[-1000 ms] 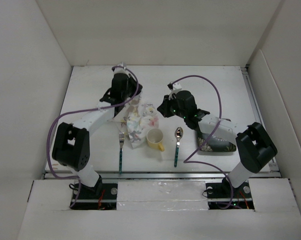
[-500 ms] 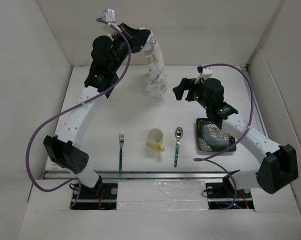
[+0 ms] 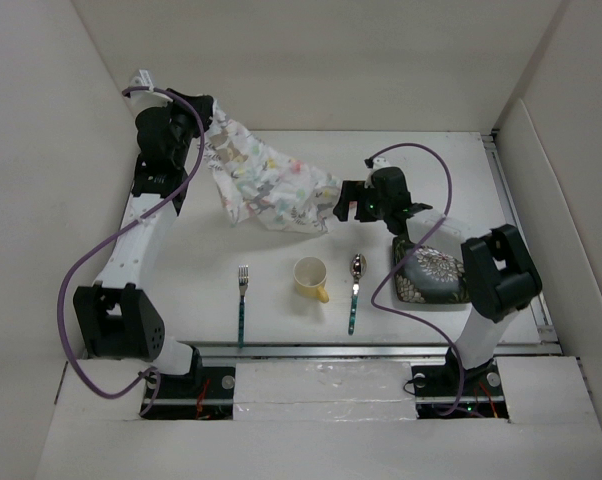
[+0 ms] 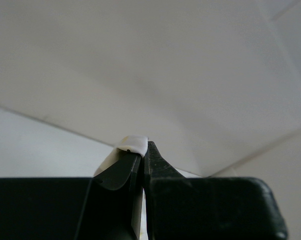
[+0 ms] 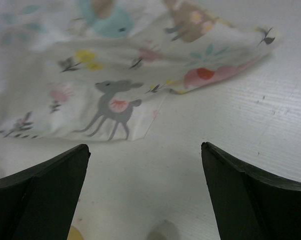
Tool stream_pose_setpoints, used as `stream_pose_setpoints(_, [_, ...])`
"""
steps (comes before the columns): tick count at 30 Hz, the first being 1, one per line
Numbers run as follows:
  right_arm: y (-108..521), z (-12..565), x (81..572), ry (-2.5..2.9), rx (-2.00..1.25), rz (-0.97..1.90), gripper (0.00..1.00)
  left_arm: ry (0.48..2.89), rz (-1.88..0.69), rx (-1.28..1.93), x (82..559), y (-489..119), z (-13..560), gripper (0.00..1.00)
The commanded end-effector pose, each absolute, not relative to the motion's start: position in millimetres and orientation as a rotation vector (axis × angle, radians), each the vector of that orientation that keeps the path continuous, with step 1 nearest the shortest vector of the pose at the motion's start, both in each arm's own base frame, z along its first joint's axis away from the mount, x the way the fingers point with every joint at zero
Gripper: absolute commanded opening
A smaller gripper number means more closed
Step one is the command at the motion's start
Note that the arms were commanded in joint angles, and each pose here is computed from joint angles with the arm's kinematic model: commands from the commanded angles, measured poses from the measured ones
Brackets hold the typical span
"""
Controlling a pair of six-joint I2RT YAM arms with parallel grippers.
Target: Set the dinner table for one person
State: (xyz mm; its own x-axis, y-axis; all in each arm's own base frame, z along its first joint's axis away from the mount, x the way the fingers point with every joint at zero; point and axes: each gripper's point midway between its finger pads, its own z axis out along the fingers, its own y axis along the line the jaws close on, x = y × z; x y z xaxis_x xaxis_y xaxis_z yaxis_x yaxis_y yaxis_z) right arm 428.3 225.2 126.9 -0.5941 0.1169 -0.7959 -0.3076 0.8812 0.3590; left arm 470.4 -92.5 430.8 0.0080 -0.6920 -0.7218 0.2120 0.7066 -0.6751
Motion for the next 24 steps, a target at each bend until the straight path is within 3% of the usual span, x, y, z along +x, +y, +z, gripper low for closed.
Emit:
stream_pose_setpoints(1, [252.3, 120.8, 444.9, 2.126, -0.149, 0.638, 0.99, 1.453, -0.766, -0.453, 495.1, -89.7, 389.4, 0.0])
stream_pose_setpoints(13, [265.0, 55.1, 492.6, 2.283, -0.028, 0.442, 0.96, 1.445, -0.815, -0.394, 502.6, -101.0, 390.1, 0.0])
stream_pose_setpoints(15, [271.5, 50.3, 496.8, 2.285, -0.037, 0.437, 0.82, 1.446, -0.808, -0.395, 503.8, -100.1, 388.1, 0.0])
stream_pose_setpoints(18, [276.9, 57.4, 494.0, 2.263, -0.036, 0.456, 0.42, 1.444, -0.824, -0.382, 505.8, -103.3, 389.3, 0.0])
stream_pose_setpoints(19, [276.7, 68.7, 496.8, 2.219, -0.027, 0.466, 0.2, 1.446, -0.831, -0.38, 505.7, -104.5, 389.0, 0.0])
stream_pose_setpoints(22, [266.5, 127.6, 488.8, 2.067, -0.016, 0.466, 0.01, 1.409, -0.842, -0.364, 497.9, -104.3, 408.1, 0.0])
stream_pose_setpoints(24, [250.3, 189.2, 477.2, 1.952, -0.024, 0.417, 0.0, 1.379, -0.823, -0.35, 491.2, -104.1, 420.8, 0.0])
